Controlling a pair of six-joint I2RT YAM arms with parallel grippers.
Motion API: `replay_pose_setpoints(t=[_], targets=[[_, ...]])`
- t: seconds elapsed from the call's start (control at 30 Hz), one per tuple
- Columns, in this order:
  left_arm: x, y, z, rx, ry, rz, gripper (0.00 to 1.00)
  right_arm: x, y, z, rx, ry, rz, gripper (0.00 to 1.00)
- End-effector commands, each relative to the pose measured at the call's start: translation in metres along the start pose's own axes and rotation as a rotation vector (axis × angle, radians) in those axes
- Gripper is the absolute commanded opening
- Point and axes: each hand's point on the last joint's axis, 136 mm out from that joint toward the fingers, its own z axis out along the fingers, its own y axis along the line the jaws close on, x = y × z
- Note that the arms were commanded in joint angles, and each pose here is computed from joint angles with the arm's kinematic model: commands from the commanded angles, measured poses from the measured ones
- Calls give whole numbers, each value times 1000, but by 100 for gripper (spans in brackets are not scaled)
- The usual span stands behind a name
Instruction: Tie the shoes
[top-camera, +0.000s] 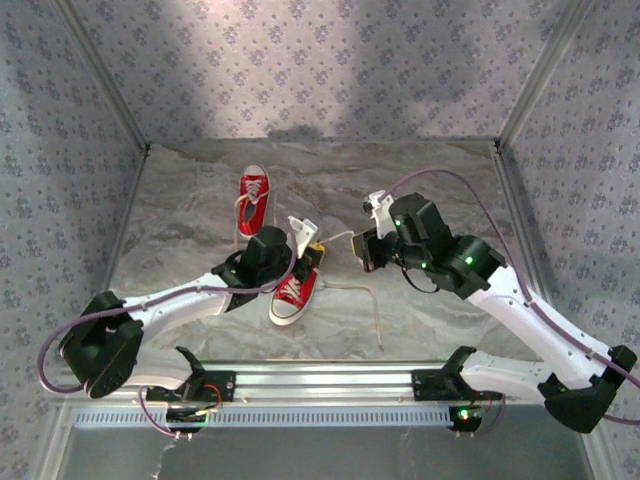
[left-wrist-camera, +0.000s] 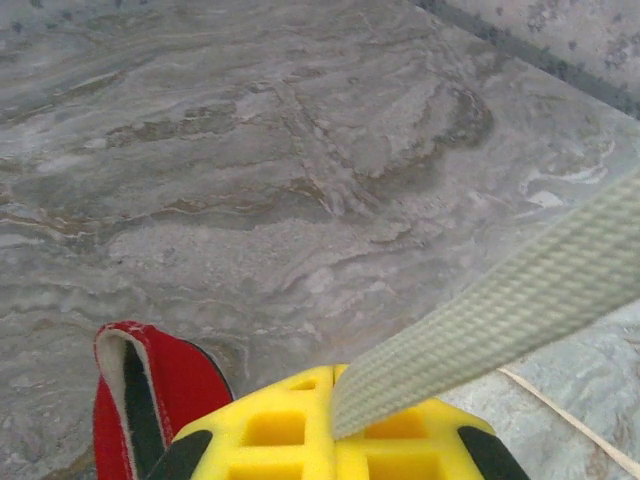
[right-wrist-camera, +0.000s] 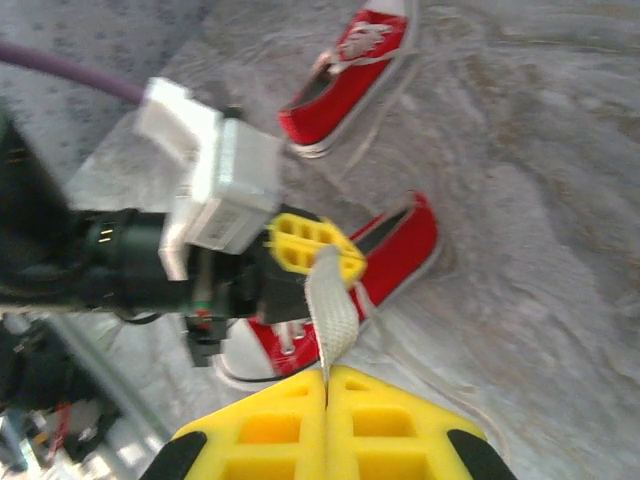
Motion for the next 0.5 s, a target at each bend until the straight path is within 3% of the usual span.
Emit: replay_pose_setpoints(t=[0.0, 0.13, 0.3, 0.37, 0.47], targets=[[-22, 13, -12, -73, -79, -31, 0, 31, -44, 10, 200, 94, 31, 0], [-13, 21, -23, -101, -56, -56, 0, 55, -57, 33, 228, 196, 38, 0], [-1, 27, -32, -128, -33, -78, 0, 89, -10, 67, -23, 330, 2, 3], [-1, 28, -36, -133, -41, -84, 0, 102, -8, 70, 1, 342, -21, 23], [-6, 27, -41, -123, -57, -87, 0, 120, -45, 65, 187, 309, 96, 54]])
